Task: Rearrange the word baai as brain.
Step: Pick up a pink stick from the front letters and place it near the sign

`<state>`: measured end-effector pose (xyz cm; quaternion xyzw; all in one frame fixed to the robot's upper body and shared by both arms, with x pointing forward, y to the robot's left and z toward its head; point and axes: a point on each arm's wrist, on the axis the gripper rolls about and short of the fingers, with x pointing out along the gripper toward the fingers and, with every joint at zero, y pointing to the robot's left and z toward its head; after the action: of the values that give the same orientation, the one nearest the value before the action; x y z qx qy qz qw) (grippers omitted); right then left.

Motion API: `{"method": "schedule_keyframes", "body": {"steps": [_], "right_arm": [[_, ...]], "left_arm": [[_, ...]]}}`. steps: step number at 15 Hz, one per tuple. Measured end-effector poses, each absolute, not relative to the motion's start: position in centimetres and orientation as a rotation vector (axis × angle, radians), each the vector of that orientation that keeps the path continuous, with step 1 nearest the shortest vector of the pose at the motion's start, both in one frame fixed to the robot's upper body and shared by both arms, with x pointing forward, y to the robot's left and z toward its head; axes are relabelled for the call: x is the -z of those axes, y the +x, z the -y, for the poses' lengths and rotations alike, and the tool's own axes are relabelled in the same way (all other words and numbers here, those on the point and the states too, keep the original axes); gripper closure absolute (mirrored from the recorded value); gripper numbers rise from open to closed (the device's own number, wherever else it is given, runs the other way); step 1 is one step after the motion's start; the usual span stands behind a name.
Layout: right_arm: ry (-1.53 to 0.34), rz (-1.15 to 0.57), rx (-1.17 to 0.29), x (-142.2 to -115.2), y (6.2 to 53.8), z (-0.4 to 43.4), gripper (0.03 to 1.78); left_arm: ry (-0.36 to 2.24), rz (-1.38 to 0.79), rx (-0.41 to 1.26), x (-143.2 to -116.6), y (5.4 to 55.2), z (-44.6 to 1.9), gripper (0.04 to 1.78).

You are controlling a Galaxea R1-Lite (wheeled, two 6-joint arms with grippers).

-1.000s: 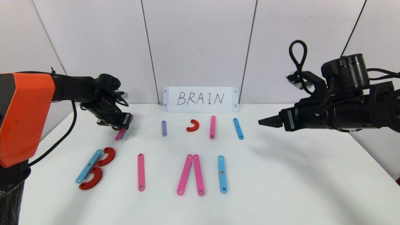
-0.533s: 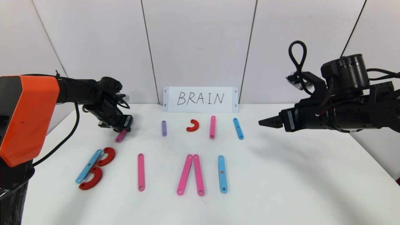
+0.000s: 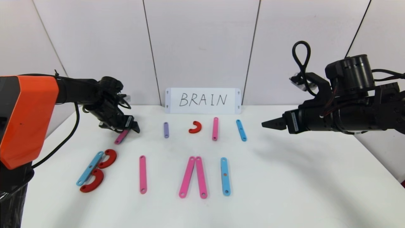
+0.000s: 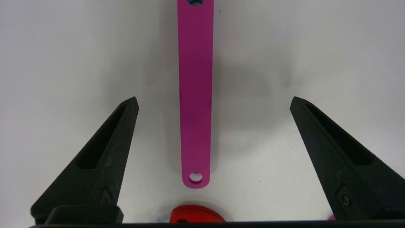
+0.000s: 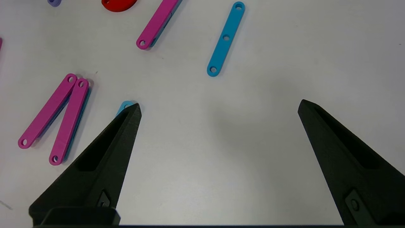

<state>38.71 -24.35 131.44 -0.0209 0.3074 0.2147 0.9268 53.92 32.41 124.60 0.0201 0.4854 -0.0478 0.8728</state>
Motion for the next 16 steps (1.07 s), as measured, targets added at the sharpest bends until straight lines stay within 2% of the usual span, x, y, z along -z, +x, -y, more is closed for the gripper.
{"method": "schedule_keyframes", "body": {"steps": [5, 9, 16], "right_arm": [[-0.036, -0.627, -0.428, -131.6, 38.7, 24.8, 0.08], [-0.033, -0.626, -0.421, -131.7, 38.5, 25.0, 0.08], [-0.032, -0.623, -0.421, -131.8, 38.2, 25.2, 0.08]], "left_arm": [[-0.041, -1.031, 0.077, -127.6, 51.3, -30.7, 0.07], [-0.109, -1.062, 0.033, -129.0, 47.4, -27.8, 0.07], [-0.157, -1.138, -0.104, -128.5, 40.4, -23.5, 0.07]]}}
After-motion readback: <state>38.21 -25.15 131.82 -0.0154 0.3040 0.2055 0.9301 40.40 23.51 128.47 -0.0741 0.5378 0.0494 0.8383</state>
